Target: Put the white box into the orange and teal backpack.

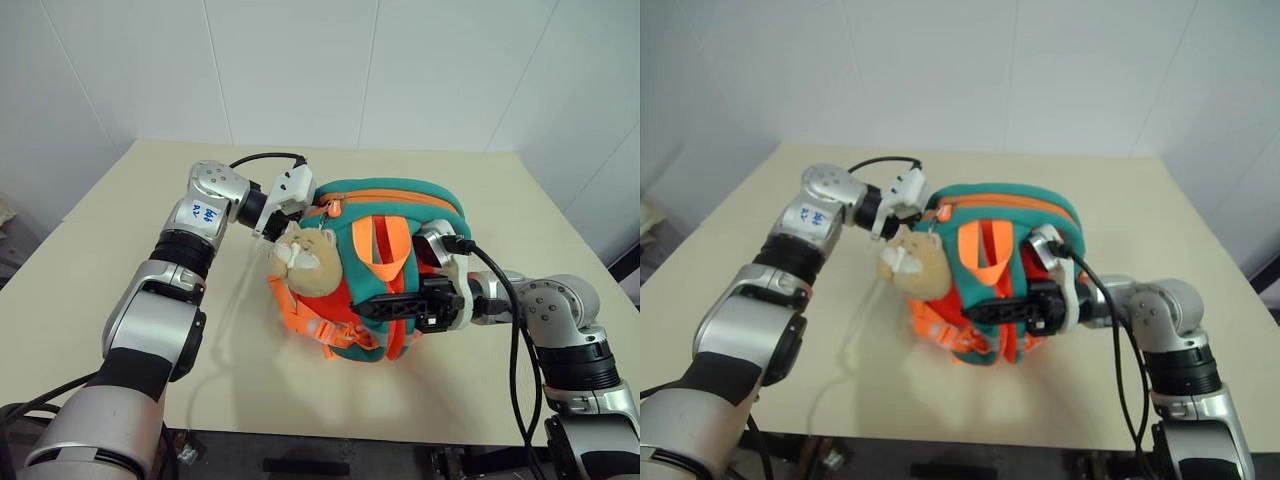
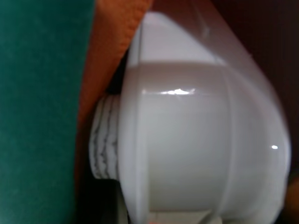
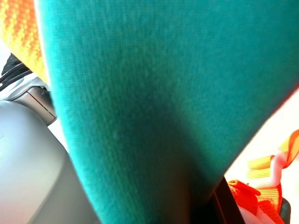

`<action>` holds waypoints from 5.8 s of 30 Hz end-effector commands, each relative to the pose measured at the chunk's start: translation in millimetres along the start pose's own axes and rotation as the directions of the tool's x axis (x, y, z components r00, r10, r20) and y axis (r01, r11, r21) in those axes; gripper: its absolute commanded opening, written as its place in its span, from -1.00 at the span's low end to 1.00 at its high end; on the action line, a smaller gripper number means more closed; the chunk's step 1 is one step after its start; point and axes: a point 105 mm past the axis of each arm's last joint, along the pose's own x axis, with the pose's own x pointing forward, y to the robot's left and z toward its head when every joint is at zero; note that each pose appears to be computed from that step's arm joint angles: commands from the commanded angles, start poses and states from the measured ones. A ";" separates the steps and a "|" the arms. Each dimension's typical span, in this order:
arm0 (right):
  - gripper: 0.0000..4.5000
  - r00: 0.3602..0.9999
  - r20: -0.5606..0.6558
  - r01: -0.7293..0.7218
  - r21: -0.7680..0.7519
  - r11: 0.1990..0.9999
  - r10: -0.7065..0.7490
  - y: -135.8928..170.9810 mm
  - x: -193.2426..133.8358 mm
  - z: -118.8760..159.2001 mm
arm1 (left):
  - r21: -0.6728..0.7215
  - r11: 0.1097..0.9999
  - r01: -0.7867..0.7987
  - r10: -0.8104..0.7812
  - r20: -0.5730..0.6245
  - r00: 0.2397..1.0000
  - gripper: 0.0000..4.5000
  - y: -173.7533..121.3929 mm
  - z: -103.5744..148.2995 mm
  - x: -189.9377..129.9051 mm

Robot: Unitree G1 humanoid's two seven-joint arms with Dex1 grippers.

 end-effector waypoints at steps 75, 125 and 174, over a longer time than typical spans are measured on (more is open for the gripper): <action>-0.98 0.999 0.011 -0.052 -0.021 0.998 0.052 -2.1 17.0 -1.3 | -0.014 0.989 -0.149 0.150 0.093 0.984 0.18 -63.4 13.8 -15.3; -0.98 0.999 0.025 -0.045 -0.014 0.999 0.045 2.1 23.1 -0.8 | -0.838 0.528 -0.141 0.421 0.114 0.900 -0.92 -93.6 -126.4 -114.4; -0.98 0.998 0.055 -0.044 0.000 0.999 0.044 4.3 27.2 -3.2 | -0.236 0.862 -0.448 0.377 -0.292 0.879 -0.92 -47.5 -131.9 -113.3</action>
